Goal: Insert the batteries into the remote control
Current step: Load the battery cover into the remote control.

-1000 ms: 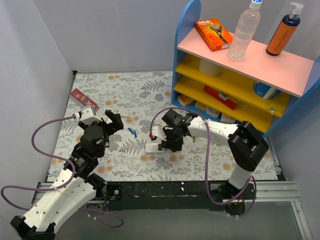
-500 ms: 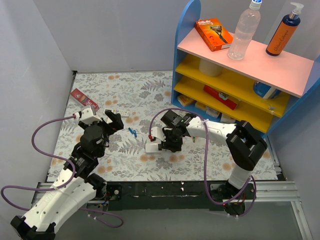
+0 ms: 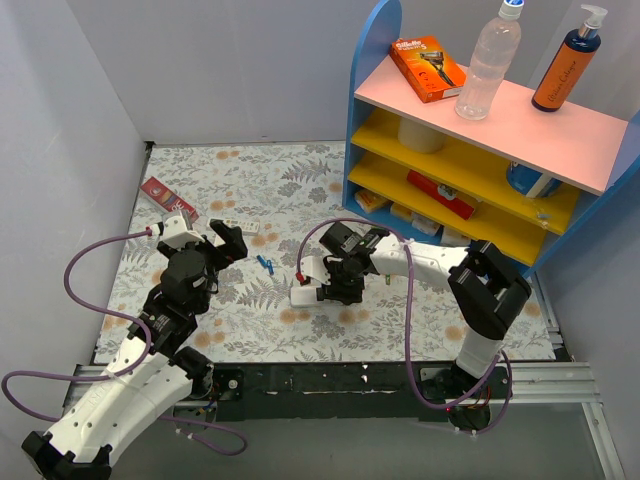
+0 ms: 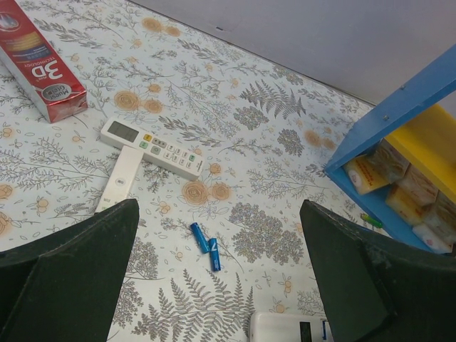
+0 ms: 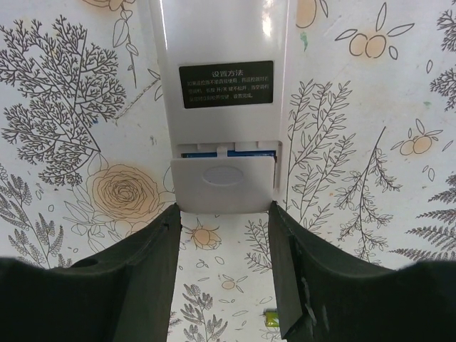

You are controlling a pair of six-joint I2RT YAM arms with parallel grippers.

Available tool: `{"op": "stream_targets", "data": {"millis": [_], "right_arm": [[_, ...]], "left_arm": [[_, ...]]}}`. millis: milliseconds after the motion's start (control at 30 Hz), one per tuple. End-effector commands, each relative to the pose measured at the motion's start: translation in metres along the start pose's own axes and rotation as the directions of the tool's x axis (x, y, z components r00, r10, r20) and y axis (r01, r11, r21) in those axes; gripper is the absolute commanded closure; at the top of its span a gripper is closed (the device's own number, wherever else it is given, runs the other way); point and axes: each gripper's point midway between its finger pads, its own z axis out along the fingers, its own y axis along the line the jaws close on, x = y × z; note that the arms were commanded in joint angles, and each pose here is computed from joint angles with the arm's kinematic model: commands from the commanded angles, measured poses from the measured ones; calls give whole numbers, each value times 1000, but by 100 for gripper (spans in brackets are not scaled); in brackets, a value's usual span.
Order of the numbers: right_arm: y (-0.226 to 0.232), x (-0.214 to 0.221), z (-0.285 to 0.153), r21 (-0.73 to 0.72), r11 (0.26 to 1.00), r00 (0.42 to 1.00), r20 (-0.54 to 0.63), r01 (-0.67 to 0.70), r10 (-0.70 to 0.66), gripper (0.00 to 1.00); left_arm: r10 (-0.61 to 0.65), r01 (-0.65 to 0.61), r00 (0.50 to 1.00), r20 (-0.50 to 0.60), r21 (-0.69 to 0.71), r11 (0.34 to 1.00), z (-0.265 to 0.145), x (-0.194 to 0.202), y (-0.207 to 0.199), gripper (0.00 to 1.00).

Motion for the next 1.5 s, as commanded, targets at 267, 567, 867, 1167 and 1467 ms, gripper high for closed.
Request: {"op": "stream_targets", "data": {"millis": [267, 567, 867, 1167, 1467], "right_arm": [[-16, -18, -6, 59, 998, 999, 24, 38, -39, 73], [-21, -19, -14, 99, 994, 999, 15, 45, -47, 73], [-22, -17, -12, 104, 993, 998, -5, 57, -56, 74], [-15, -21, -9, 76, 994, 997, -5, 76, -76, 73], [-14, -17, -4, 83, 993, 996, -28, 86, -84, 73]], "left_arm": [[7, -7, 1000, 4, -1, 1000, 1, 0, 2, 2], [6, -6, 1000, 5, -4, 1000, 1, 0, 3, 2], [6, -6, 1000, 3, -1, 1000, 1, 1, 2, 2], [9, -9, 1000, 3, -3, 1000, 1, 1, 3, 2], [7, -7, 1000, 3, -1, 1000, 1, 0, 3, 2]]}}
